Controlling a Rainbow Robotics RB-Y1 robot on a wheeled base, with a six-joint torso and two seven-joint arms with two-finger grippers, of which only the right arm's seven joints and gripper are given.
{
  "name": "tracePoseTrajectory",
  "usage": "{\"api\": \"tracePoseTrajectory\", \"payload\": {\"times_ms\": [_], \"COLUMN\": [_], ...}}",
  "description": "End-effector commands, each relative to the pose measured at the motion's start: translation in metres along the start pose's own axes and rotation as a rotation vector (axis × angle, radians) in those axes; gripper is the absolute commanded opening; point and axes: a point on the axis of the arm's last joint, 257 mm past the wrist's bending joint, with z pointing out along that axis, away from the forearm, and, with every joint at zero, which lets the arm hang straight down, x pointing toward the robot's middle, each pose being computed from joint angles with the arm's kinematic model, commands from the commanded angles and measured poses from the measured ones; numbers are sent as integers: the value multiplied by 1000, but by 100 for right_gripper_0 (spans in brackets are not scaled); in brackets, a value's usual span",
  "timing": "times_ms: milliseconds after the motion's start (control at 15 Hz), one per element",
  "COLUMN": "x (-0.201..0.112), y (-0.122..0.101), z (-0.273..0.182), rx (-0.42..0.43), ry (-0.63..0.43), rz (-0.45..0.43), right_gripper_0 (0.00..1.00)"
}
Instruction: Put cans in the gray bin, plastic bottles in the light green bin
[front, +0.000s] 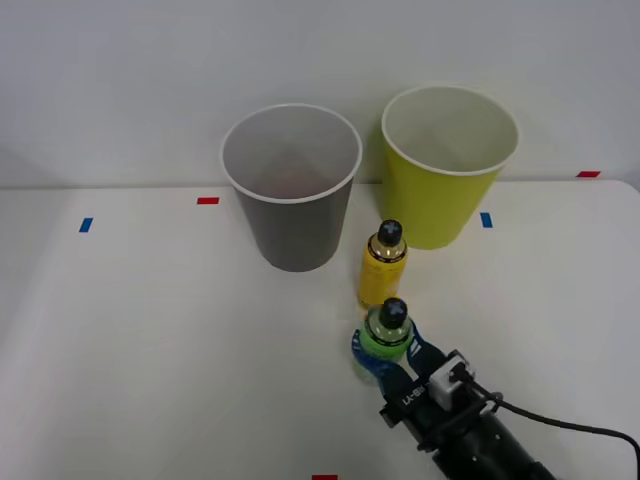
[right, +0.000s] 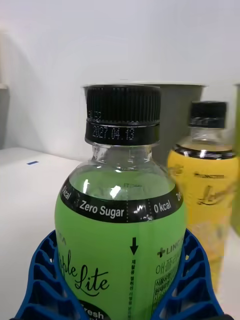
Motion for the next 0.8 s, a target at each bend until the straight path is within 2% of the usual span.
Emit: {"api": "tracePoseTrajectory", "payload": {"times_ms": [67,200,467,800], "x": [-27,-45,-84,-117], "y": [-19,-34,-77,-122], "z": [-31,-49,-65,-51], "rx": [48,112,216,298], "ry": [-8,-38,-109,-151], "rz": [36,96,54,31], "right_gripper_0": [0,0,0,0]}}
